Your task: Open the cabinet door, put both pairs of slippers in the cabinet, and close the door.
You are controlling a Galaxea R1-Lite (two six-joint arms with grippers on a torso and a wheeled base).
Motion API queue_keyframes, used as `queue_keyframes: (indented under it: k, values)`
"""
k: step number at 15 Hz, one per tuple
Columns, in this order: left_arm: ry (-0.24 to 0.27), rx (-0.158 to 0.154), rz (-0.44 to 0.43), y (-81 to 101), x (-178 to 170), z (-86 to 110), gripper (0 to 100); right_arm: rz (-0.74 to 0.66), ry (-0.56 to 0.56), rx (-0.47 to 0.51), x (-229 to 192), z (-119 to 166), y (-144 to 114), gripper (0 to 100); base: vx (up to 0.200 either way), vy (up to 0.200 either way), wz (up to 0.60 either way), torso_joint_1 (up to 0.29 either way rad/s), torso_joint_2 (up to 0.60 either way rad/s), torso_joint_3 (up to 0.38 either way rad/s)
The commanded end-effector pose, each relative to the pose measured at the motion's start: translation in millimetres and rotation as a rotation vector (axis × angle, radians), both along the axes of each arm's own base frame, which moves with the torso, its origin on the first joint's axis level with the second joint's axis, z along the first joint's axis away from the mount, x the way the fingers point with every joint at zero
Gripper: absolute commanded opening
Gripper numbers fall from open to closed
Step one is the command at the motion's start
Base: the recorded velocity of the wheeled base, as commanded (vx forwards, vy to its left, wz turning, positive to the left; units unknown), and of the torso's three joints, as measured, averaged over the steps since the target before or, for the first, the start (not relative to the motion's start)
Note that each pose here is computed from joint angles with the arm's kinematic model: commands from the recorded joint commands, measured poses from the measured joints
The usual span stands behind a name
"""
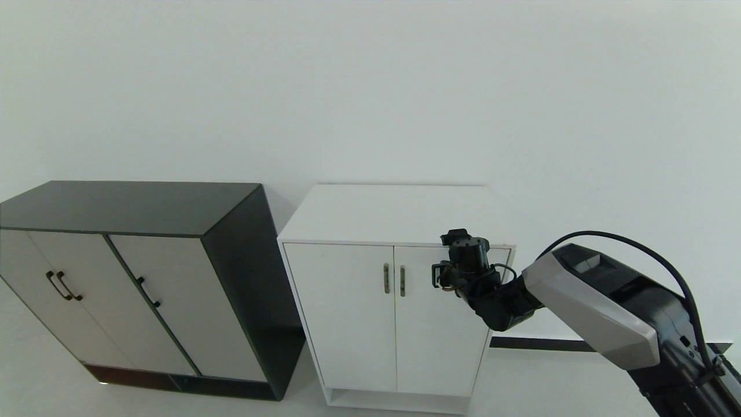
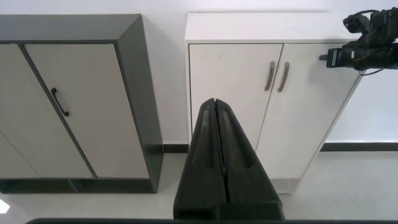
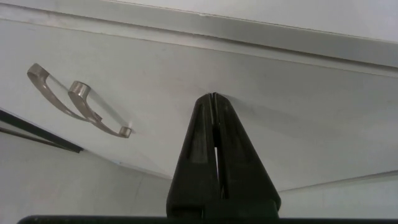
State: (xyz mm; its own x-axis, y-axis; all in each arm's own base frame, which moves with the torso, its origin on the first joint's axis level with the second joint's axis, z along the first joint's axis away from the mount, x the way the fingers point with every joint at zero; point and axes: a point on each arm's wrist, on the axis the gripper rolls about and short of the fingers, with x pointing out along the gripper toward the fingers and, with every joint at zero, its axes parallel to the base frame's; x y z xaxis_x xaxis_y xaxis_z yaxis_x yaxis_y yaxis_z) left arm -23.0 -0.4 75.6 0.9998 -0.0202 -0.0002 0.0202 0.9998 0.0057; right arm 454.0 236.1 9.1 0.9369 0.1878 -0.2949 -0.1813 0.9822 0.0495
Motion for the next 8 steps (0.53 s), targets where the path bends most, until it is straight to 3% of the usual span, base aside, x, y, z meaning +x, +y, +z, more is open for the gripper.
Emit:
queue_keyframes:
  k: [1,8]
  values:
    - [0.001,0.0,0.0,0.0,0.1,0.0,0,-0.001,0.002,-0.001,0.7,-2.2,-0.1,0,0.0,0.0,0.0,0.0,0.0,0.0]
    - [0.001,0.0,0.0,0.0,0.1,0.0,0,-0.008,-0.014,-0.007,7.2,-3.8,-2.1,0,0.0,0.0,0.0,0.0,0.0,0.0]
